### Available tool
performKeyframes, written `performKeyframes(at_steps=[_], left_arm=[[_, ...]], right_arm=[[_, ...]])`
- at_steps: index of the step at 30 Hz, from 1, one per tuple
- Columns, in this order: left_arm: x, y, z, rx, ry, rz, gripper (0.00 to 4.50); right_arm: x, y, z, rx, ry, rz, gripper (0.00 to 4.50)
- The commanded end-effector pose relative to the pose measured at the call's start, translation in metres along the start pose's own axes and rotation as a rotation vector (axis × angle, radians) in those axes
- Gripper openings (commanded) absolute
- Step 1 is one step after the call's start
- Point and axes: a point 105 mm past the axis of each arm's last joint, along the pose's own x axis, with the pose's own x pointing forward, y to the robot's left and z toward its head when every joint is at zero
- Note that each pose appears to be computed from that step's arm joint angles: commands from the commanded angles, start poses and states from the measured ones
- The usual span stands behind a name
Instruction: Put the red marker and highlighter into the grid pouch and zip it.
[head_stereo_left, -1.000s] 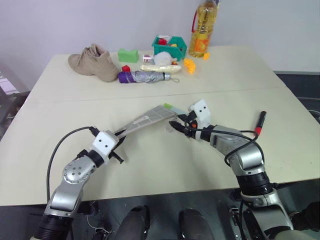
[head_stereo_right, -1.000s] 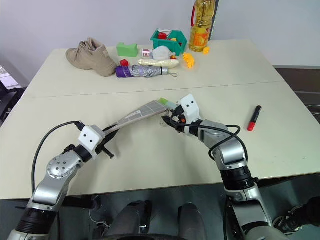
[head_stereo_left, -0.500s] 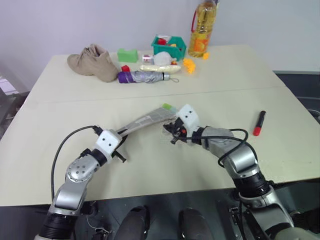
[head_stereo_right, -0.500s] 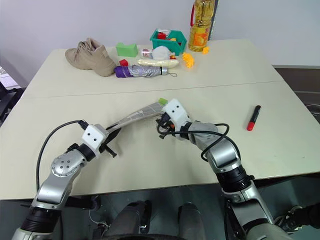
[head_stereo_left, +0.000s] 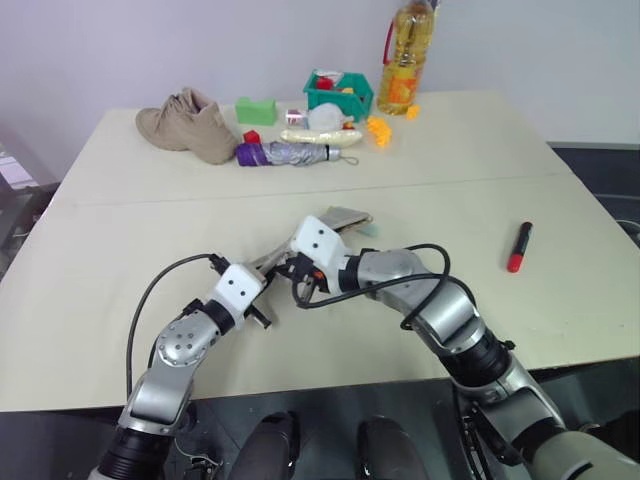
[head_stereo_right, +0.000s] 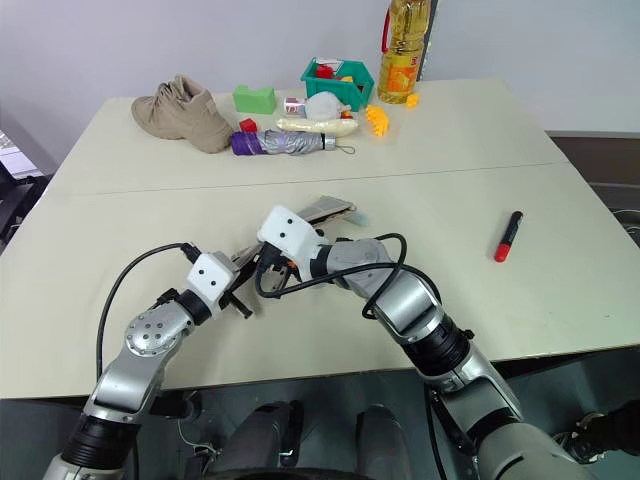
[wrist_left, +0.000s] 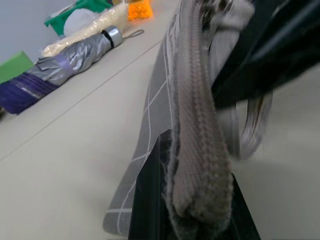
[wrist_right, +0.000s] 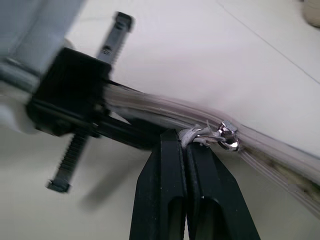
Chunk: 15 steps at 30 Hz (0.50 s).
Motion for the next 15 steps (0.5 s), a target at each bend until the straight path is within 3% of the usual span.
performKeyframes(at_steps=[1, 9, 12, 15], left_arm=[[0.005, 0.001, 0.015, 0.013, -0.045, 0.021, 0.00], [0.008, 0.009, 0.022, -0.003, -0.067, 0.058, 0.00], [0.006, 0.014, 0.020, -0.010, -0.058, 0.086, 0.00], [0.002, 0.025, 0.019, -0.008, -0.050, 0.127, 0.00]], right_arm=[[0.005, 0.016, 0.025, -0.063, -0.070, 0.081, 0.10], [0.004, 0.011, 0.025, -0.066, -0.068, 0.065, 0.10], [-0.004, 0.002, 0.027, -0.051, -0.089, 0.049, 0.92], [-0.021, -0.007, 0.026, -0.058, -0.103, 0.036, 2.51]])
